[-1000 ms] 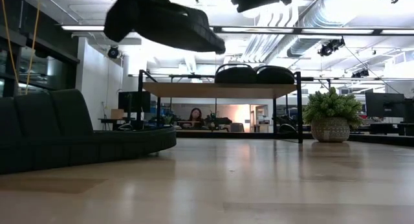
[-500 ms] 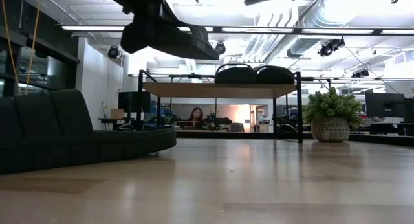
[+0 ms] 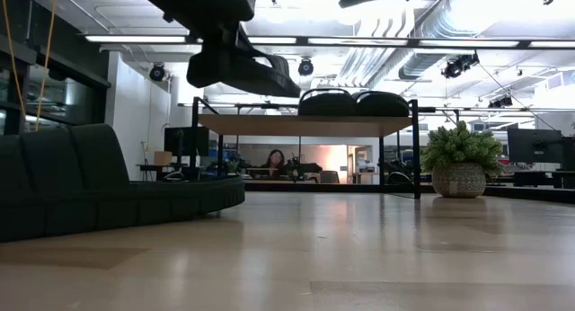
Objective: Pick and place slides into the shelf
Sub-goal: Put the black slipper on the shelf
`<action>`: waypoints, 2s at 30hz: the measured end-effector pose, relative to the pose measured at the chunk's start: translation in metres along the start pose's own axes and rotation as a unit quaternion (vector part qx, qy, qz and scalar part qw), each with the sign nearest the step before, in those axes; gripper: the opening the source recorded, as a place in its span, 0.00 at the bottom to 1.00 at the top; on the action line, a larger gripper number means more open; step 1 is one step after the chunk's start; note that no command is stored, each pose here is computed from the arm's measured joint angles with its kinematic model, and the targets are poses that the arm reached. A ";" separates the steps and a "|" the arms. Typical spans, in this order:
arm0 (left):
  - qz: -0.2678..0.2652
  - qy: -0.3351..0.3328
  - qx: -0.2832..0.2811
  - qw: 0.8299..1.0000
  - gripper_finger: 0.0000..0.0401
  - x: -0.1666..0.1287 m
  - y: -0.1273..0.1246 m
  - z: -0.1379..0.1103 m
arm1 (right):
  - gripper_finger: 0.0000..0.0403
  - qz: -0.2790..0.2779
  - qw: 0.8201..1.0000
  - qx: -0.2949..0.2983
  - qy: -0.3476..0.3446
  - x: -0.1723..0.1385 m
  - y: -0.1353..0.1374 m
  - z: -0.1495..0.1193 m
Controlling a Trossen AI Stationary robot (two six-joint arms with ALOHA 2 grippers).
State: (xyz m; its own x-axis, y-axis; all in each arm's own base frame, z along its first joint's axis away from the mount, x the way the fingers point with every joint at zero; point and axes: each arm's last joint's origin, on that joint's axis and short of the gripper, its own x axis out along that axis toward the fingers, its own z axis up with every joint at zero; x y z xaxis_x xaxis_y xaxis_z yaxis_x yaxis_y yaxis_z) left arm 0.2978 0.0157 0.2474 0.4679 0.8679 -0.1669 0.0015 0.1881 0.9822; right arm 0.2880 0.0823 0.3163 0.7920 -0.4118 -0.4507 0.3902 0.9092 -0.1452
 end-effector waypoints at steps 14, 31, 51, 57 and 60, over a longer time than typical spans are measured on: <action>0.001 0.011 -0.033 0.999 0.03 0.025 0.019 -0.009 | 0.35 0.000 1.000 0.001 0.000 0.000 0.000 0.000; -0.029 0.019 -0.034 0.999 0.02 0.040 0.009 -0.015 | 0.35 0.005 1.000 0.005 0.002 0.000 0.000 0.000; -0.018 0.029 -0.044 0.998 0.02 0.068 0.006 0.010 | 0.35 0.006 1.000 0.005 0.002 0.000 0.000 0.000; -0.024 0.005 -0.056 0.998 0.04 0.060 0.013 0.021 | 0.35 0.006 1.000 0.005 0.002 0.000 0.000 0.000; -0.031 0.002 -0.056 0.998 0.04 0.058 0.011 0.022 | 0.35 0.006 1.000 0.005 0.002 0.000 0.000 0.000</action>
State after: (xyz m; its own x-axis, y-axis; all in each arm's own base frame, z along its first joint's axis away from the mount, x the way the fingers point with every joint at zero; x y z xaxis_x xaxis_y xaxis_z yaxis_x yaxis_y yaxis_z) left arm 0.3444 0.0586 0.2506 0.4665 0.8547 -0.2277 -0.0681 0.2914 0.9542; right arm 0.2883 0.0826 0.3160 0.7946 -0.4013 -0.4556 0.3860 0.9131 -0.1311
